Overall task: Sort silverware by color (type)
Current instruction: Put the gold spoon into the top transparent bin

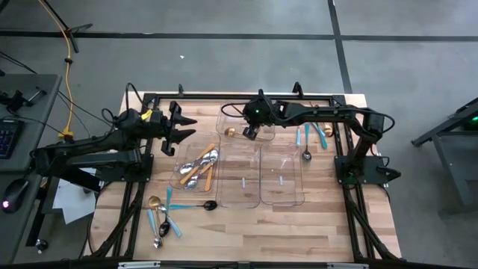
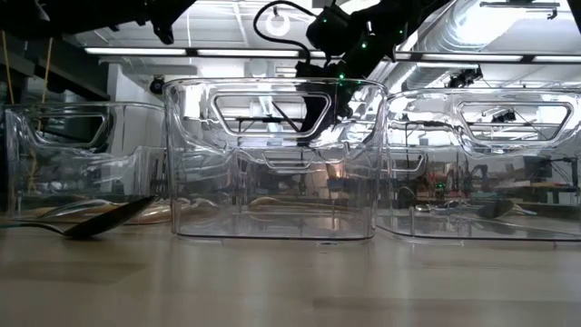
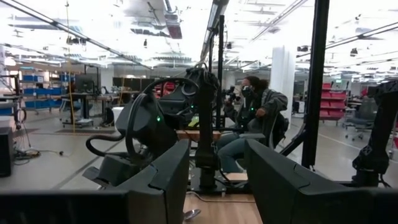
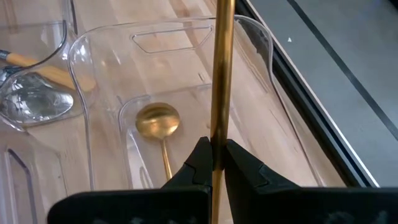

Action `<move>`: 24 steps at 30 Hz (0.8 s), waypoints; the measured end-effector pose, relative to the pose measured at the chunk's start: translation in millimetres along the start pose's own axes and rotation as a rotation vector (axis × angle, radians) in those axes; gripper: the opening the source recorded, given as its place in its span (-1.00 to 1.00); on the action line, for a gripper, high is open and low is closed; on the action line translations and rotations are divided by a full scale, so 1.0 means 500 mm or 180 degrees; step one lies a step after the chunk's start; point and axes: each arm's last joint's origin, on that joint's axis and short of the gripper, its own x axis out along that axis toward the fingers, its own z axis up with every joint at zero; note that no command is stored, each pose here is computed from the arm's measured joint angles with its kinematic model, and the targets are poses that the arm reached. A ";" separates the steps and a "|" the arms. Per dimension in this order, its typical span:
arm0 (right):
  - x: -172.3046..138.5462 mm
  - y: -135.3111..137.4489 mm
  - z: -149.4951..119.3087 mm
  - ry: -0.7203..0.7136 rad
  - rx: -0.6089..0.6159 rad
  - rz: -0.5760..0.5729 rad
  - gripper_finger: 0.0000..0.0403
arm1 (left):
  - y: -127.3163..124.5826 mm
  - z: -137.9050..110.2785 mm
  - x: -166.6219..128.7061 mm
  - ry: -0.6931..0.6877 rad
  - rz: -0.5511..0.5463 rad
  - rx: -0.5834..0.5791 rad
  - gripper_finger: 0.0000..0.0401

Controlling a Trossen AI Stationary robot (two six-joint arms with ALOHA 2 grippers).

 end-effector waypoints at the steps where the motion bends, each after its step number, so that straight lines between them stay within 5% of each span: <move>1: 0.000 0.000 0.000 0.0000 0.0000 0.0000 -0.97 | 0.000 0.000 0.000 0.0005 0.0001 -0.0002 -0.28; 24: 0.000 0.001 0.000 0.0002 0.0069 0.0040 -0.97 | 0.000 -0.002 0.000 0.0026 0.0003 -0.0005 -0.28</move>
